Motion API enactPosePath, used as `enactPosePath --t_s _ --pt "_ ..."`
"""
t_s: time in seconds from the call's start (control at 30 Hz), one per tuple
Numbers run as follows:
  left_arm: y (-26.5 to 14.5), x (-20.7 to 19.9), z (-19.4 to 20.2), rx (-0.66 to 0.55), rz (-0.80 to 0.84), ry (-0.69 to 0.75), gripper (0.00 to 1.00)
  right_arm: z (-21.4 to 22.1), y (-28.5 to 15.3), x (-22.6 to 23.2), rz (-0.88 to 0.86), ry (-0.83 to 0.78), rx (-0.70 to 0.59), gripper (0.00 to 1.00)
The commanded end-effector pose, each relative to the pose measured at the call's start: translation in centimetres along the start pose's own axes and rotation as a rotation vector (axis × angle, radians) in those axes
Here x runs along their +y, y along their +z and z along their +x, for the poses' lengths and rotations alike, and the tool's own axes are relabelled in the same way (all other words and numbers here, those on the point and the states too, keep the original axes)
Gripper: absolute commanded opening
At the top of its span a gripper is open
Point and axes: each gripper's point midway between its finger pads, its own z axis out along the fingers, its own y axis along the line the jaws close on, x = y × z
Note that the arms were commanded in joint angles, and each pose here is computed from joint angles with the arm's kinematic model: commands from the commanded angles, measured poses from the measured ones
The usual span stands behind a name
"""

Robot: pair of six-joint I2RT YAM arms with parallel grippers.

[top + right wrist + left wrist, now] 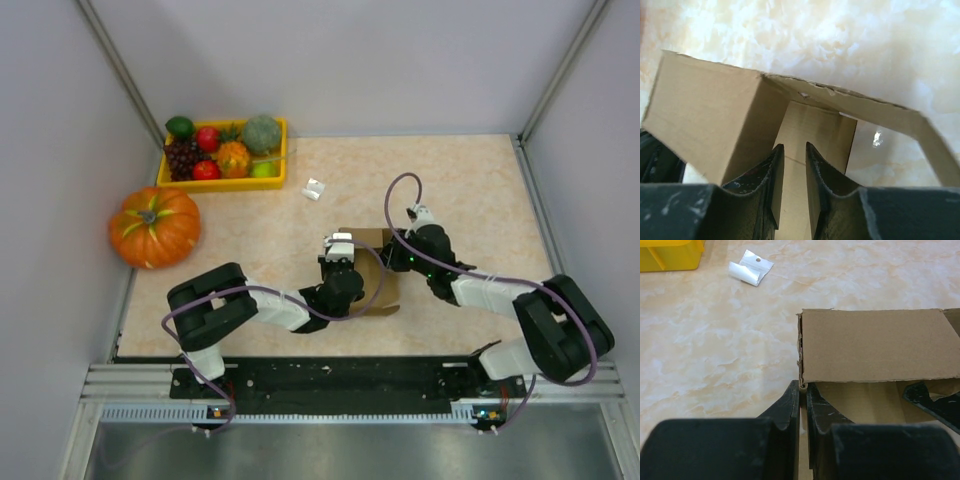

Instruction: Fold the paper box

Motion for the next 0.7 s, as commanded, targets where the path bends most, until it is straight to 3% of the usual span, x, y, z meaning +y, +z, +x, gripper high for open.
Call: enactPosePath --t_s 0.0,0.23,0.33,0.37,0.57,0.67 --pt "-0.1 -1.3 -1.5 -0.03 0.021 -0.066 0.0 -1.1 1.7 1.5 -0.055 0.037 -0.019 0.24" --pt "-0.1 -0.9 -1.5 -0.031 0.008 -0.056 0.0 -0.3 1.5 1.6 -0.077 0.074 -0.018 0.25" --pt "-0.1 -0.6 -1.3 -0.033 -0.006 -0.049 0.0 -0.7 -0.2 1.2 -0.013 0.044 0.011 0.27" --pt "-0.1 -0.5 -1.1 -0.031 -0.013 -0.044 0.0 0.8 -1.3 -0.2 0.066 0.05 0.084 0.28" --pt "-0.1 -0.4 -0.9 -0.03 -0.009 -0.049 0.0 -0.3 -5.1 -2.3 0.191 0.016 0.061 0.35" --pt "-0.1 -0.5 -0.9 -0.028 -0.006 -0.047 0.0 -0.8 -5.1 -4.0 0.261 -0.031 0.044 0.32"
